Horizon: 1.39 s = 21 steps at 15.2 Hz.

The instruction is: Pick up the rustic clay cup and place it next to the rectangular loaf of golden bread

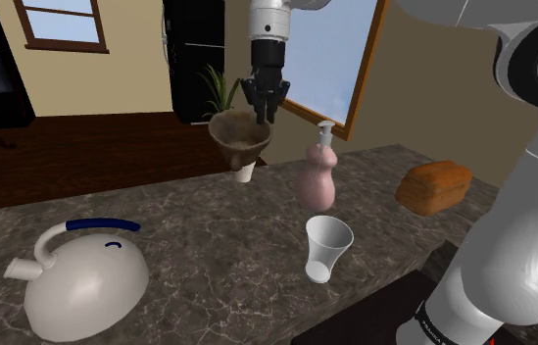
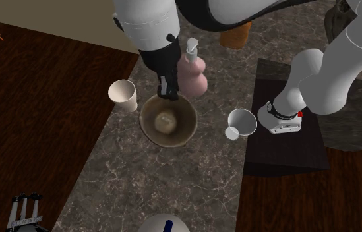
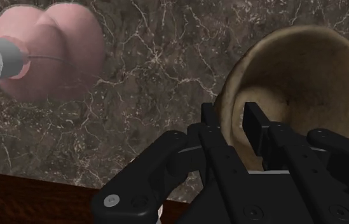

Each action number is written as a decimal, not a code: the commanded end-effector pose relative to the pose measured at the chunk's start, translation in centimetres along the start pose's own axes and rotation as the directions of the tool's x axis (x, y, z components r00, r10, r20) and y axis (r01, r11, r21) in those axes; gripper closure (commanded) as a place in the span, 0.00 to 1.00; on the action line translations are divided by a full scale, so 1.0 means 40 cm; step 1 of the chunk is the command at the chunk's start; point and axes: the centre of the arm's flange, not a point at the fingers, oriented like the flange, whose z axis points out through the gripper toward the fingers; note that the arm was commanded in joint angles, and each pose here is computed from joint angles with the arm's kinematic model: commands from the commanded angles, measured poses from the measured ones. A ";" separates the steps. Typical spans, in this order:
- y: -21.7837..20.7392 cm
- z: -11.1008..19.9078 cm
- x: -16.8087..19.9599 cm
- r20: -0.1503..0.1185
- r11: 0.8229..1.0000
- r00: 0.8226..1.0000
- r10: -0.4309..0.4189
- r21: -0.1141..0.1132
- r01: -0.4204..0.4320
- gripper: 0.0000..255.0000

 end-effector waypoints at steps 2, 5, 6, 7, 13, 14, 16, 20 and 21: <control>0.076 0.006 -0.060 -0.001 1.000 1.000 -0.001 0.001 0.001 1.00; 0.151 0.011 -0.125 -0.001 1.000 1.000 -0.001 0.001 0.001 1.00; 0.176 0.013 -0.147 -0.001 1.000 1.000 -0.001 0.001 0.001 1.00; 0.200 0.015 -0.168 -0.001 1.000 1.000 -0.001 0.001 0.001 1.00; 0.349 0.026 -0.299 -0.001 1.000 1.000 -0.001 0.001 0.001 1.00; 0.374 0.027 -0.321 -0.001 1.000 1.000 -0.001 0.001 0.001 1.00; 0.423 0.031 -0.364 -0.001 1.000 1.000 -0.001 0.001 0.001 1.00; 0.522 0.038 -0.451 -0.001 1.000 1.000 -0.001 0.001 0.001 1.00; 0.547 0.040 -0.473 -0.001 1.000 1.000 -0.001 0.001 0.001 1.00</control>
